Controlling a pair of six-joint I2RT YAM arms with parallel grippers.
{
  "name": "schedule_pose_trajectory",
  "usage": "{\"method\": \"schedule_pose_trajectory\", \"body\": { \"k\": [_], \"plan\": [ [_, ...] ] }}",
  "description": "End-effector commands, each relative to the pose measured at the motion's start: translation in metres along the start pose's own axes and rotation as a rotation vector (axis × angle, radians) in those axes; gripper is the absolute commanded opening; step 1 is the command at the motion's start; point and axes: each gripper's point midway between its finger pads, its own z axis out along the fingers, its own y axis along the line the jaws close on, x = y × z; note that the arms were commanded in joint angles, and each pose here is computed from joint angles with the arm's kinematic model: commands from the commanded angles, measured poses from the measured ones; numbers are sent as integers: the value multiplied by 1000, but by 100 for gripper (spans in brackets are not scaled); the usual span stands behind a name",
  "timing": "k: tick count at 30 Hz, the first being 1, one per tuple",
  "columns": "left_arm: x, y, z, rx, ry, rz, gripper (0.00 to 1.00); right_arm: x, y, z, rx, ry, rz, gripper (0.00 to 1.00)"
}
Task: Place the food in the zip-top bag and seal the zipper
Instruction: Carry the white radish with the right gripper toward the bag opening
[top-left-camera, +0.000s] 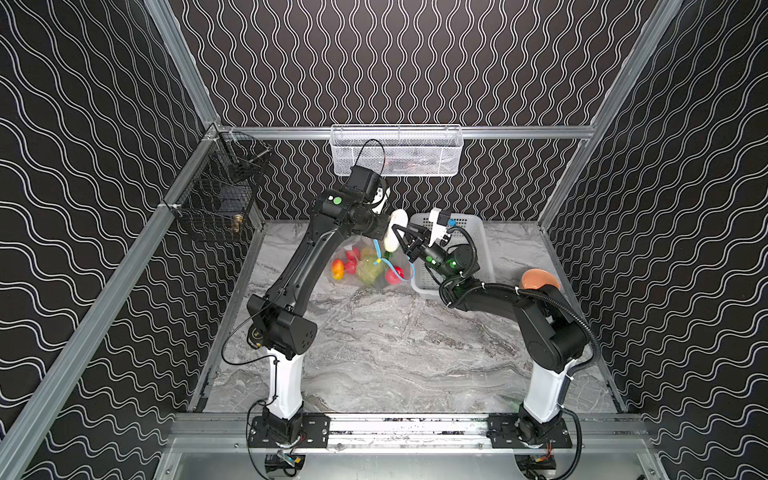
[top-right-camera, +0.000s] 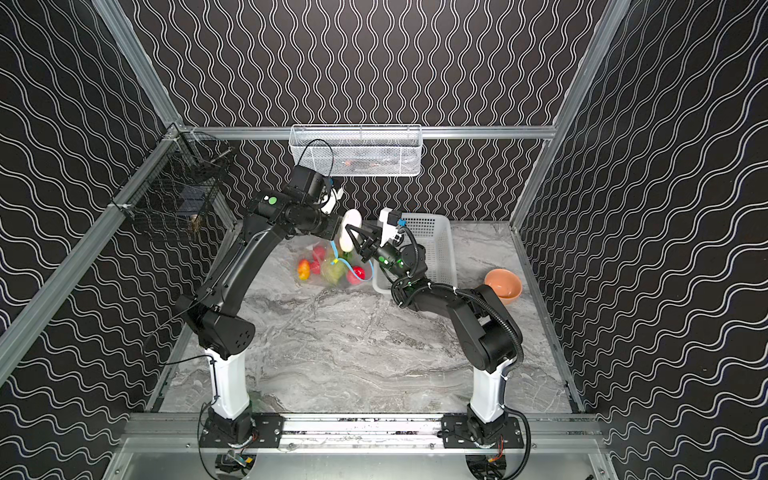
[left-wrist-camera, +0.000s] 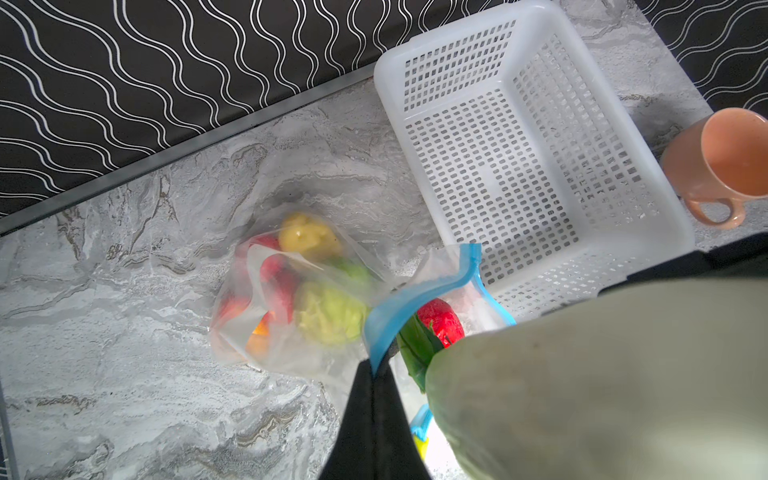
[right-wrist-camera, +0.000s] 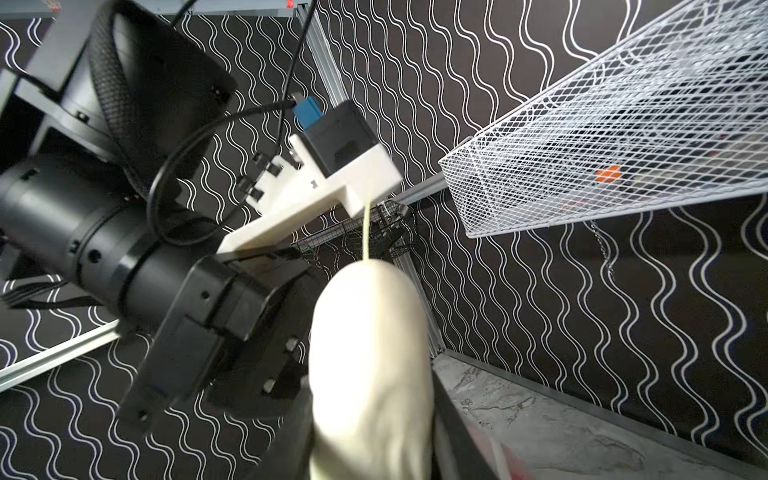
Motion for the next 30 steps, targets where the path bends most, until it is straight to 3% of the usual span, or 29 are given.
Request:
{"method": "schedule_pose_trajectory", "body": {
  "k": [1, 16, 30],
  "plan": [
    [-4, 0, -5, 2, -20, -3, 0, -5, 4, -2, -12, -30, -31, 0],
    [-4, -3, -7, 21, -23, -5, 0, 6, -5, -7, 31, -13, -54, 0],
    [-5, -3, -6, 18, -23, -7, 0, 51, -17, 2, 64, 164, -107, 0]
  ]
}}
